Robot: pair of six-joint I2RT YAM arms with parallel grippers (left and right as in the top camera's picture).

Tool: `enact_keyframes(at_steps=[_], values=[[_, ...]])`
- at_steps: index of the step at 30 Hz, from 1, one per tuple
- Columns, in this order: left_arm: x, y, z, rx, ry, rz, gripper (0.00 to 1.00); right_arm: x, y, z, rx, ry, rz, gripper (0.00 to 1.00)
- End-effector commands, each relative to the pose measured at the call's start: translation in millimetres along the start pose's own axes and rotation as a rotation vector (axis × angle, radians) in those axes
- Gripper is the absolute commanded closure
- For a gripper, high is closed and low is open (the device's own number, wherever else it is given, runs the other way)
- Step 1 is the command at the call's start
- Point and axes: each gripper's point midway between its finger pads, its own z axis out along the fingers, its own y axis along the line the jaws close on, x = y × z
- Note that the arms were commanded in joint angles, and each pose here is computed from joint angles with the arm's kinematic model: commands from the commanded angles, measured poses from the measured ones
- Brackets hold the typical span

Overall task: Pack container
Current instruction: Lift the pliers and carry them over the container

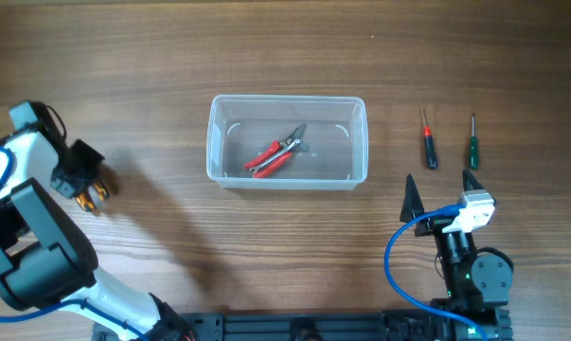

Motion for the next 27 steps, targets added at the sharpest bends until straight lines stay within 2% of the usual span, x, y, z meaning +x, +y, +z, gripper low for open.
enact_keyframes(at_steps=[1, 4, 8, 10, 14, 18, 22, 27], values=[[-41.1, -20.4, -60.9, 0.087, -0.150, 0.000, 0.96, -2.9, 1.6, -0.6, -0.011, -0.013, -0.009, 0.00], [-54.9, -32.0, -95.3, 0.131, -0.217, 0.010, 0.96, -2.9, 1.6, -0.6, -0.011, -0.013, -0.010, 0.00], [-58.5, -63.7, -141.2, 0.271, -0.282, 0.055, 0.96, -2.9, 1.6, -0.6, -0.011, -0.013, -0.010, 0.00], [-50.7, -91.8, -172.9, 0.376, -0.320, 0.113, 0.96, -2.9, 1.6, -0.6, -0.011, -0.013, -0.010, 0.00], [-27.8, -133.8, -210.4, 0.481, -0.382, 0.227, 0.96, -2.9, 1.5, -0.6, -0.010, -0.013, -0.010, 0.00], [22.9, -191.9, -244.9, 0.606, -0.429, 0.494, 0.96, -2.9, 1.6, -0.6, -0.011, -0.013, -0.010, 0.00], [90.3, -243.6, -263.7, 0.715, -0.436, 0.805, 0.96, -2.9, 1.6, -0.6, -0.011, -0.013, -0.010, 0.00], [179.8, -282.0, -271.2, 0.770, -0.469, 1.251, 0.96, -2.9, 1.6, -0.6, -0.011, -0.013, -0.009, 0.00]])
